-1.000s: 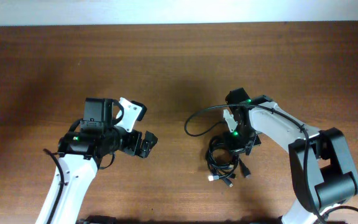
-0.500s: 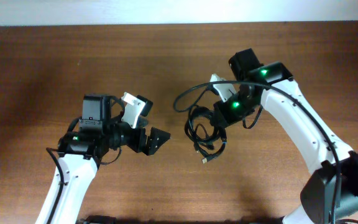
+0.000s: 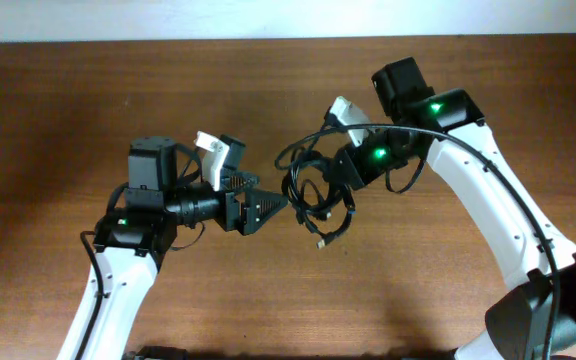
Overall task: Untangle cables
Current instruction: 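Lift the coil with the right gripper and grasp it with the left gripper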
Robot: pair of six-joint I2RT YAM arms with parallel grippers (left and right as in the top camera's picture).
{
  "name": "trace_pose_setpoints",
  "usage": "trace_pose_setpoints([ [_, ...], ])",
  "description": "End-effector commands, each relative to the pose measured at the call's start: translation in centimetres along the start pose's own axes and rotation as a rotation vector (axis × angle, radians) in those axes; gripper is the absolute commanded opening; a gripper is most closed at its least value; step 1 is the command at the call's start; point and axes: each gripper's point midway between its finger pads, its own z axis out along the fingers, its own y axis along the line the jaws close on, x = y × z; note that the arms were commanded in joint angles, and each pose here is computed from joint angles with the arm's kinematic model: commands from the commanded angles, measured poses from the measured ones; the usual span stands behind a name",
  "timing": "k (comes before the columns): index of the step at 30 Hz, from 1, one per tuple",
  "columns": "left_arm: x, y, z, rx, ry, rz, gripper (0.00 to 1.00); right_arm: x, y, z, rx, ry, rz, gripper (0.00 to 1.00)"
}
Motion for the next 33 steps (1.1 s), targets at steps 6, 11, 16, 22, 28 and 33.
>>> trace_pose_setpoints([
  [6,-0.6,-0.9,1.3,-0.035,0.008,-0.113,0.99,-3.3,2.4,-2.8,-0.022,-0.130,-0.083,0.04],
  [11,-3.1,-0.9,1.3,-0.040,-0.086,-0.242,0.99,-3.5,2.4,-2.9,-0.020,-0.136,-0.089,0.04],
  [16,-2.7,-1.4,1.4,-0.012,-0.065,-0.256,0.99,-3.6,2.4,-2.9,-0.019,-0.141,-0.092,0.04],
  [22,-1.9,-1.2,1.9,-0.041,-0.045,-0.456,0.47,-4.4,2.2,-3.0,-0.005,-0.172,-0.116,0.04],
  [28,-2.1,-0.5,1.8,-0.079,-0.062,-0.455,0.40,-4.2,2.2,-3.0,-0.008,-0.165,-0.112,0.04],
  [33,-3.0,-0.7,2.0,-0.073,-0.096,-0.436,0.24,-4.2,3.4,-3.0,-0.075,-0.168,-0.112,0.04],
])
